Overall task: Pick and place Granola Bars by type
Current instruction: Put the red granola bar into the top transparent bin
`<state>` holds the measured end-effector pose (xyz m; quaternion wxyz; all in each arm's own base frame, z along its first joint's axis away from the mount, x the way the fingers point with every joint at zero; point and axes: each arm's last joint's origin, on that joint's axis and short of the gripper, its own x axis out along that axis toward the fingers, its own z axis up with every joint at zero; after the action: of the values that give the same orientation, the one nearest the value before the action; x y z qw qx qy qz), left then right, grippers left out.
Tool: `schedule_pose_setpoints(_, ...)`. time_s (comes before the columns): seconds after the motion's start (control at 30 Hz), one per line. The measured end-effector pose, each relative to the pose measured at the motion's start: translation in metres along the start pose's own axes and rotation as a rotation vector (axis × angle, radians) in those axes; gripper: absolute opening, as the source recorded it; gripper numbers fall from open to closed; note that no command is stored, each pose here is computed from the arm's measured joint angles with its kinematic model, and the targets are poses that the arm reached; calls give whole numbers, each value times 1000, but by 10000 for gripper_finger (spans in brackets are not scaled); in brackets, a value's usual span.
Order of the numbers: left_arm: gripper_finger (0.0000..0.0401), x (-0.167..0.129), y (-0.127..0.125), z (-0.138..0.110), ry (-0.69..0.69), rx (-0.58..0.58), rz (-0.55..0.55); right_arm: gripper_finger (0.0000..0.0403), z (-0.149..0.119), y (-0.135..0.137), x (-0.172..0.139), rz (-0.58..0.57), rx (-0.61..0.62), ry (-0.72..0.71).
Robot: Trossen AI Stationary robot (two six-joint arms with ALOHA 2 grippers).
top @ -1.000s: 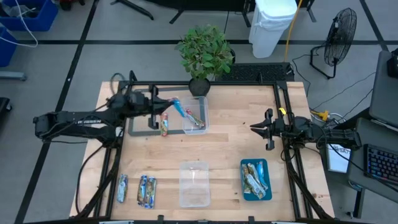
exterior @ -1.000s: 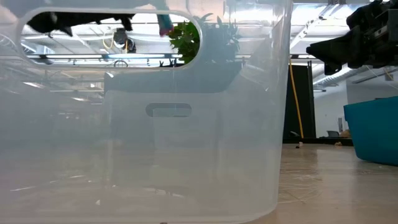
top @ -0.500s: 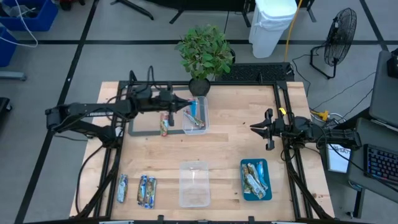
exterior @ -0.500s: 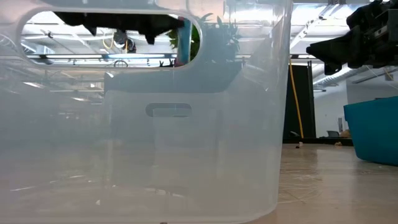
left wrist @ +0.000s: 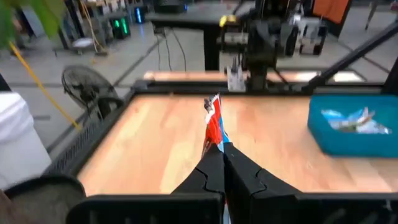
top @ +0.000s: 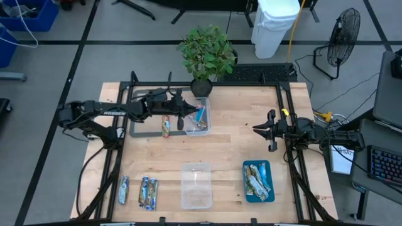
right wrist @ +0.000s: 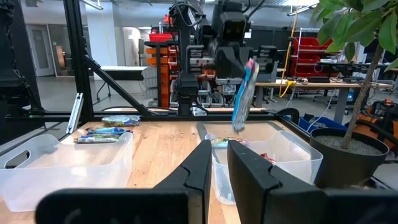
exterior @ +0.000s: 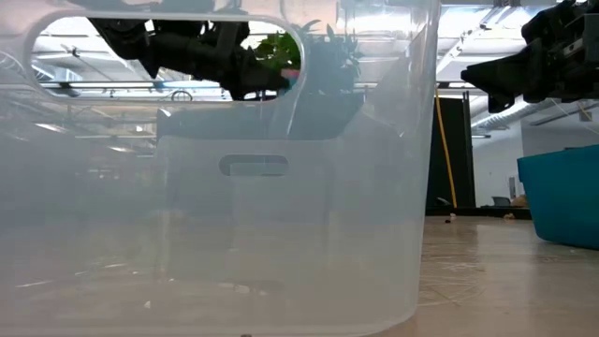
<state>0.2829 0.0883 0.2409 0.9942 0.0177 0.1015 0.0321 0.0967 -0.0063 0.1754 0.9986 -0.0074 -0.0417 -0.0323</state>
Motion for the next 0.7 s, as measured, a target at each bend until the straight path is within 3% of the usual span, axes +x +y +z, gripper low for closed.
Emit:
schedule_pose_setpoints(0.27,1,-1,2,-15,158,-73,81,45,0,0,0,0,0,0)
schedule_pose_setpoints(0.7,1,-3,2,-23,232,-149,116,45,0,0,0,0,0,0)
